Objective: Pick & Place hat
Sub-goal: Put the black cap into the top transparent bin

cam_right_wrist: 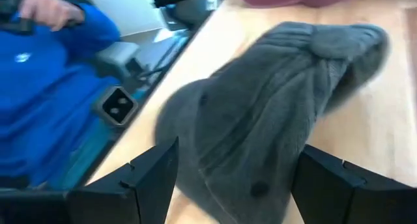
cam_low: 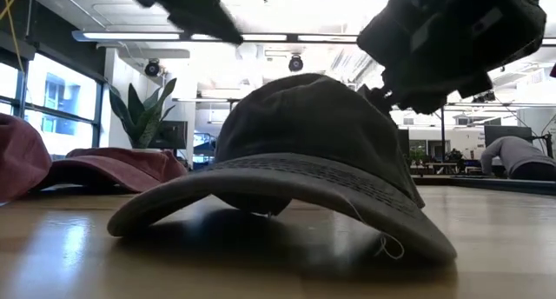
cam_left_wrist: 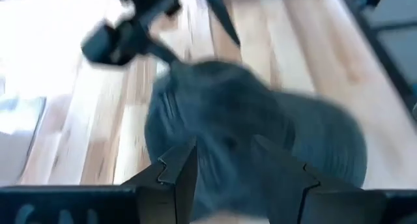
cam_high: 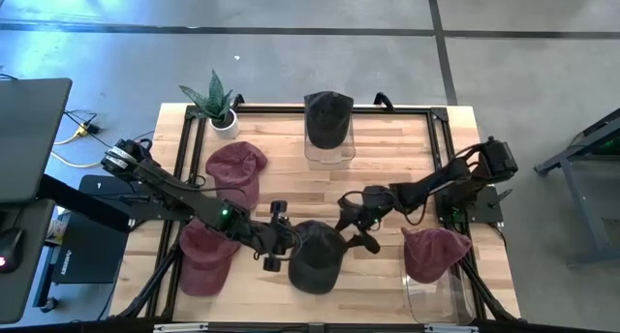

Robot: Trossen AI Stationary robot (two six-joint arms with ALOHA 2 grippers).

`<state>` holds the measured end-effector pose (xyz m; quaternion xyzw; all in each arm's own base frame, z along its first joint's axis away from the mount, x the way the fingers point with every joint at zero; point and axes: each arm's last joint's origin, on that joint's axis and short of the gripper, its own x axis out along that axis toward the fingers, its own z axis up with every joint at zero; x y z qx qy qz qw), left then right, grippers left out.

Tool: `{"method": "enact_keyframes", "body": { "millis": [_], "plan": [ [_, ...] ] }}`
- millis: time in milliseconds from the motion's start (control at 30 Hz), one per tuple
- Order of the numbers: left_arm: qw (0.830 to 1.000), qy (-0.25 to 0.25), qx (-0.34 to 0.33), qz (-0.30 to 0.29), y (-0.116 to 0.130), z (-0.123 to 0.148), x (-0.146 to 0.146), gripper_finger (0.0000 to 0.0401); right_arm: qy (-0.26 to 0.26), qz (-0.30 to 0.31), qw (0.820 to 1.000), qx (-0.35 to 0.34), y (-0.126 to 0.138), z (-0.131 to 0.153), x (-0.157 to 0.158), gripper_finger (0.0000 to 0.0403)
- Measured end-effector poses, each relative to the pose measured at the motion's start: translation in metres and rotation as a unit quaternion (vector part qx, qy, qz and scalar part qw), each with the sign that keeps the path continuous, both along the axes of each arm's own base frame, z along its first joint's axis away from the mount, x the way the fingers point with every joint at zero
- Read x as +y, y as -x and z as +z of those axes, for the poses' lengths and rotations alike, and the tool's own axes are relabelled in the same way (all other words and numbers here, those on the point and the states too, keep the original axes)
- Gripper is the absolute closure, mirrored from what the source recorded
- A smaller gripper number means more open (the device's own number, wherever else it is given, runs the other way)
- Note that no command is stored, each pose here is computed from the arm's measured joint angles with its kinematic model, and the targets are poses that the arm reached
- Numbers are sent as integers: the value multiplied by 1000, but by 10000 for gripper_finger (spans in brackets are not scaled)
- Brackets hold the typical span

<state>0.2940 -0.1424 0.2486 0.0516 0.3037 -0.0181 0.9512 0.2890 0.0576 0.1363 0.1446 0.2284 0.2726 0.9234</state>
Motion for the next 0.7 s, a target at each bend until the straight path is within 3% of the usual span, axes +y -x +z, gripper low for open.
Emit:
{"method": "enact_keyframes", "body": {
  "millis": [200,400,533,700],
  "plan": [
    [1000,-3,-6,-10,-1,1,-1,263,-1,63,998,-11,-12,-2,5,147],
    [1000,-13,-12,-21,-16,-9,4,263,10,56,998,18,-12,-8,4,156],
    [998,6,-42,-40,-25,-13,19,263,25,52,998,5,-12,-7,8,216],
    [1000,6,-15,-7,-34,-34,51,263,41,55,998,-1,-11,-8,15,338]
  ]
}}
